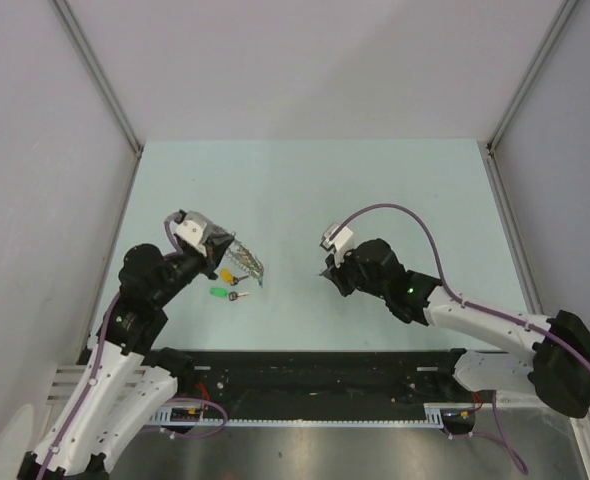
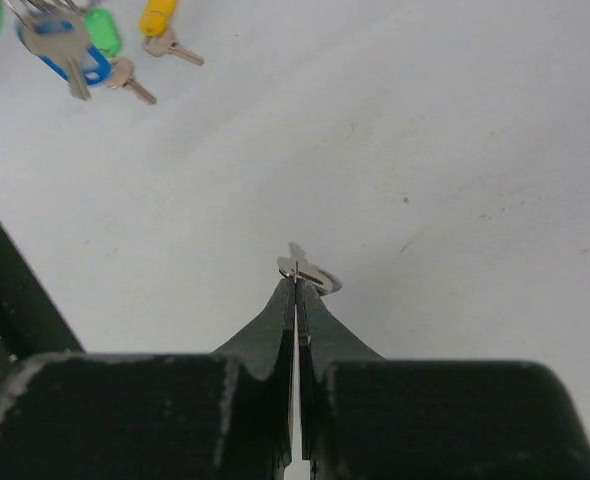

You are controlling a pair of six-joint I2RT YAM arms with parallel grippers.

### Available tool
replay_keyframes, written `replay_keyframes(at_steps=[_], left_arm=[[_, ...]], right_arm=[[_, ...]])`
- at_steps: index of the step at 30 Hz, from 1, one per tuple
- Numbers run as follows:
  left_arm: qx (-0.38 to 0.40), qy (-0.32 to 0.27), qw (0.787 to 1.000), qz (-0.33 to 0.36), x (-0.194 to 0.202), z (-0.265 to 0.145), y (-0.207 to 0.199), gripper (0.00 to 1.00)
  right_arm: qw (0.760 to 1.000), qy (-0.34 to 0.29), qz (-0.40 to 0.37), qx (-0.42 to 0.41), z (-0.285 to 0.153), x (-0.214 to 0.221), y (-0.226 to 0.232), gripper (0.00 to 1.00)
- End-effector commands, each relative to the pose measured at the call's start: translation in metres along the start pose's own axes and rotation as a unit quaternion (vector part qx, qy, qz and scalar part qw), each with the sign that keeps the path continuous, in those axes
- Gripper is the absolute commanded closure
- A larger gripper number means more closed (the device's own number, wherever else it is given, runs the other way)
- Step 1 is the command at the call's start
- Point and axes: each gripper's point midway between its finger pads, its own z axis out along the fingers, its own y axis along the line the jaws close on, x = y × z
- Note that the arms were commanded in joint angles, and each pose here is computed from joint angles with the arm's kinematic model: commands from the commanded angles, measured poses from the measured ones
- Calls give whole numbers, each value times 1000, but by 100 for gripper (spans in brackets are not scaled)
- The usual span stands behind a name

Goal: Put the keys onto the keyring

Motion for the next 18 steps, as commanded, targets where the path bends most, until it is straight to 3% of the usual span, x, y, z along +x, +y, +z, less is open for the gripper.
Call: replay_keyframes(at_steps=[1, 8, 18], left_arm=[[136, -44, 989, 34, -21, 2, -45, 100], [307, -33, 950, 49, -22, 1, -100, 100], [391, -35, 912, 122, -22, 10, -135, 100]], right_arm=[[998, 41, -13, -42, -40, -11, 12, 100], [995, 9, -21, -95, -74, -53, 28, 100], [983, -64, -115, -127, -110, -120, 37, 100]])
